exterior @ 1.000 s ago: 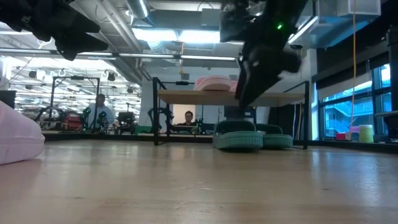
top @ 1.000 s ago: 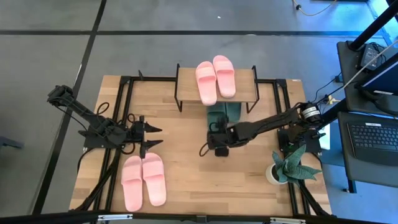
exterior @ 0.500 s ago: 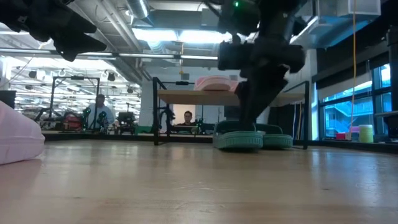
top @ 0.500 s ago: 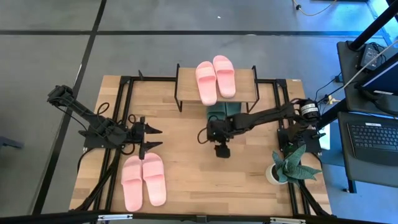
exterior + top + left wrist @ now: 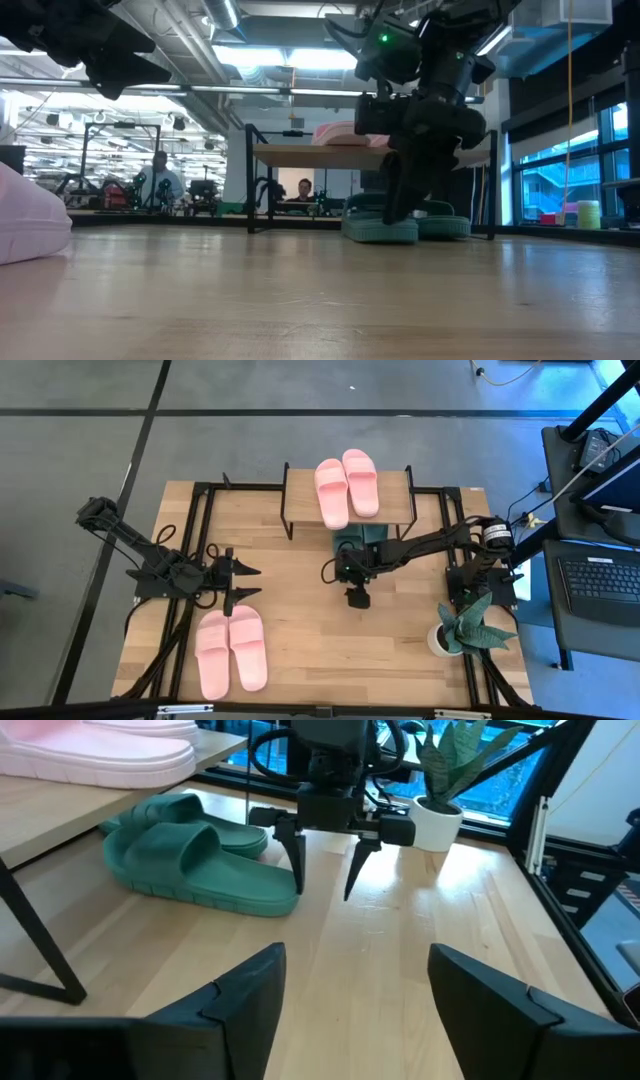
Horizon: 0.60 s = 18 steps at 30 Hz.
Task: Pick and place slides into the shelf
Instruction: Put the green slipper under the shelf
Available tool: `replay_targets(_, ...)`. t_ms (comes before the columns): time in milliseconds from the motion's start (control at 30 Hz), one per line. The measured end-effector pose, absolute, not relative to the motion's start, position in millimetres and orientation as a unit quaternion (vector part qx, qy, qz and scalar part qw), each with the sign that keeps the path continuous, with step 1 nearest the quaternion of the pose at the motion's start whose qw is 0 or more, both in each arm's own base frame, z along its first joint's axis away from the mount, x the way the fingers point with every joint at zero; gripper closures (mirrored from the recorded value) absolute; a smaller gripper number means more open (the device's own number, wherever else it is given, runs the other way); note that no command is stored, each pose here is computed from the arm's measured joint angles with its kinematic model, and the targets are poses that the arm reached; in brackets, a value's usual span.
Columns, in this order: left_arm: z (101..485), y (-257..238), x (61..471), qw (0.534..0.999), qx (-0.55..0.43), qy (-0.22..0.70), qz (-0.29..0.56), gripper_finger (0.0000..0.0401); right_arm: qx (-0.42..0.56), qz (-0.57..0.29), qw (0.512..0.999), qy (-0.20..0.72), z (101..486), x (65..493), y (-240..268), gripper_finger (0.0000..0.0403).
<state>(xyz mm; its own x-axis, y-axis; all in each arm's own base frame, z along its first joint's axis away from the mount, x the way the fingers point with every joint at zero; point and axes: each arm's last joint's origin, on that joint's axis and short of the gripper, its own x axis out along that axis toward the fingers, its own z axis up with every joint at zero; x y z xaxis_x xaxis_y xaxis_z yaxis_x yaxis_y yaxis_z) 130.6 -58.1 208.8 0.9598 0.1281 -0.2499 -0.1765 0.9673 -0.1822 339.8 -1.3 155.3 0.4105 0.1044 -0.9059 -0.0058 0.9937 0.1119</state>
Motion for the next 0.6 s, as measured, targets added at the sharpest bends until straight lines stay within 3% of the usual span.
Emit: replay_targets(600, 208.7, -58.1, 130.6, 0.984, -0.104, 0.119, 0.078, 0.0165, 0.03, 0.036, 0.847, 0.53, 156.5, 342.2, -4.5, 0.0135)
